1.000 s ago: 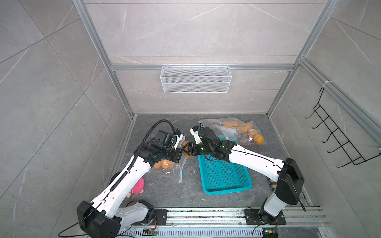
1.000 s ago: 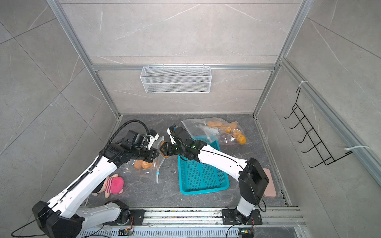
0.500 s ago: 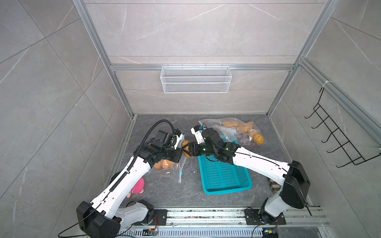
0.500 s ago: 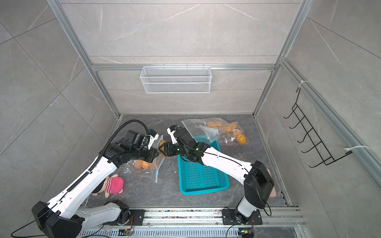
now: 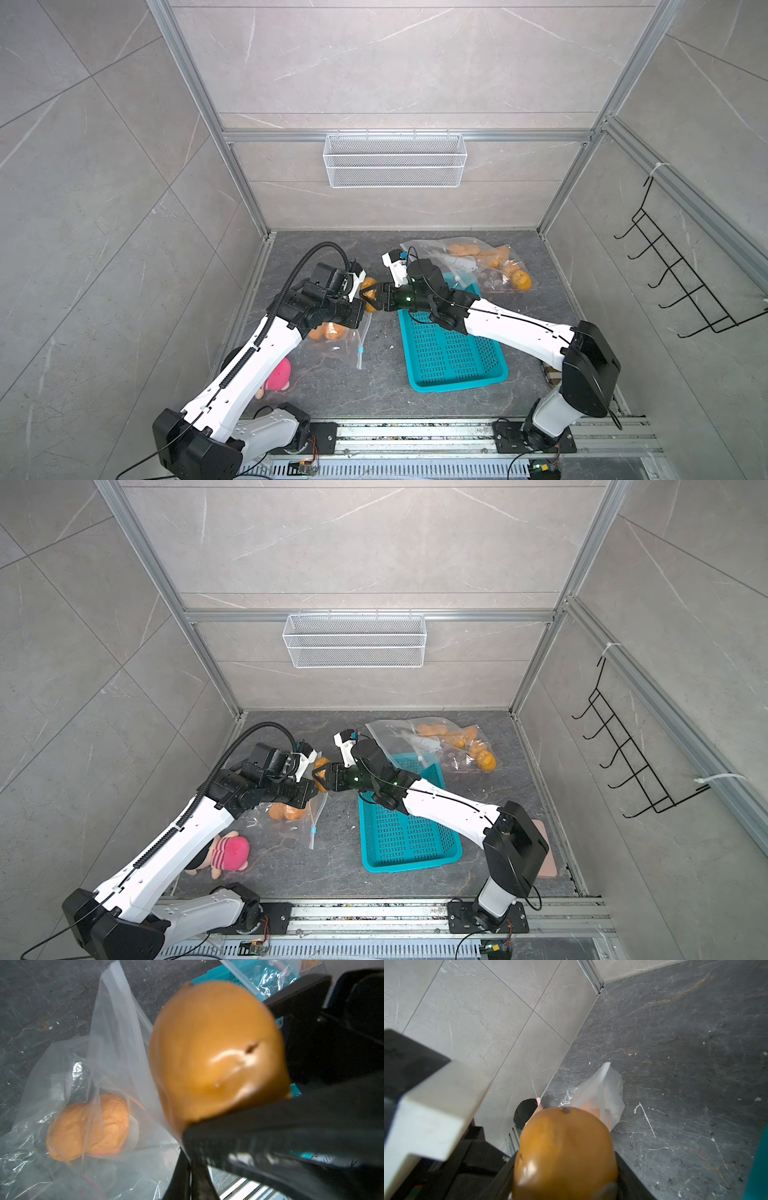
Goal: Put the potatoes into a zipper bag and zip it
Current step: Place the potato into the zipper food storage bag.
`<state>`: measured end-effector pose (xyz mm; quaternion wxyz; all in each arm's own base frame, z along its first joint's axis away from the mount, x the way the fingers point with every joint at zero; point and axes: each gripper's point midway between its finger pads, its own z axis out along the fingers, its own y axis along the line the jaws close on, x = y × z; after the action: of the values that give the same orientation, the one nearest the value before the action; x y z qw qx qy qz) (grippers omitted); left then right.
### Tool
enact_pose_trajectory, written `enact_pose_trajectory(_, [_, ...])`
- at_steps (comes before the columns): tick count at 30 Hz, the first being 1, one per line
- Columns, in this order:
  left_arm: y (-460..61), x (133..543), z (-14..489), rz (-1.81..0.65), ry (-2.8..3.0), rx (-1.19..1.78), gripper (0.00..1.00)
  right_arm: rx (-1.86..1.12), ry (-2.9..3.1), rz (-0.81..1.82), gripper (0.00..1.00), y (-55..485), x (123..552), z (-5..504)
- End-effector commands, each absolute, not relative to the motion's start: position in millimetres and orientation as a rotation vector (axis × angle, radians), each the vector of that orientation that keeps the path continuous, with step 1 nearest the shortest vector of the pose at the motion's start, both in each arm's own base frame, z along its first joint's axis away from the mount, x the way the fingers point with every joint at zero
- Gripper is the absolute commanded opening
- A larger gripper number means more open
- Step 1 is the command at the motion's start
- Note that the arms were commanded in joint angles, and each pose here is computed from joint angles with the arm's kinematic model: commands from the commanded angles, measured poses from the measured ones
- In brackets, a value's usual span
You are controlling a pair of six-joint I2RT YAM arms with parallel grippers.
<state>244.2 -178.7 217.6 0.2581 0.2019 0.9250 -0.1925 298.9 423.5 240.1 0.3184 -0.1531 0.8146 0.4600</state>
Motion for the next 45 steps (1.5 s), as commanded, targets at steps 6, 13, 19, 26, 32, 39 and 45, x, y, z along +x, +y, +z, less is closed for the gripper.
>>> enact_pose_trajectory(6, [-185.4,248.8,238.0,-0.568,2.409,0.555,0.0,-0.416,2.193,1.236,0.43,436.1,294.4,210.1])
enact_pose_trajectory(13, [-184.9,249.0,240.9,-0.571,2.395,0.55,0.0,-0.418,2.229,1.157,0.43,430.8,298.6,193.7])
enact_pose_trajectory(19, [-184.4,250.3,240.0,-0.57,2.399,0.543,0.0,-0.439,2.26,1.109,0.43,427.8,296.0,187.4])
enact_pose_trajectory(26, [-182.3,251.9,240.5,-0.566,2.397,0.531,0.0,-0.445,2.268,1.116,0.44,425.7,290.7,186.3])
enact_pose_trajectory(32, [-182.0,252.3,241.2,-0.567,2.393,0.529,0.0,-0.469,2.275,1.119,0.48,427.7,288.9,187.9])
enact_pose_trajectory(39, [-182.7,252.8,237.3,-0.564,2.407,0.535,0.0,-0.495,2.296,1.161,0.52,431.0,280.8,192.7])
enact_pose_trajectory(45, [-183.1,252.8,236.1,-0.565,2.414,0.537,0.0,-0.519,2.254,1.206,0.63,431.1,274.8,206.2])
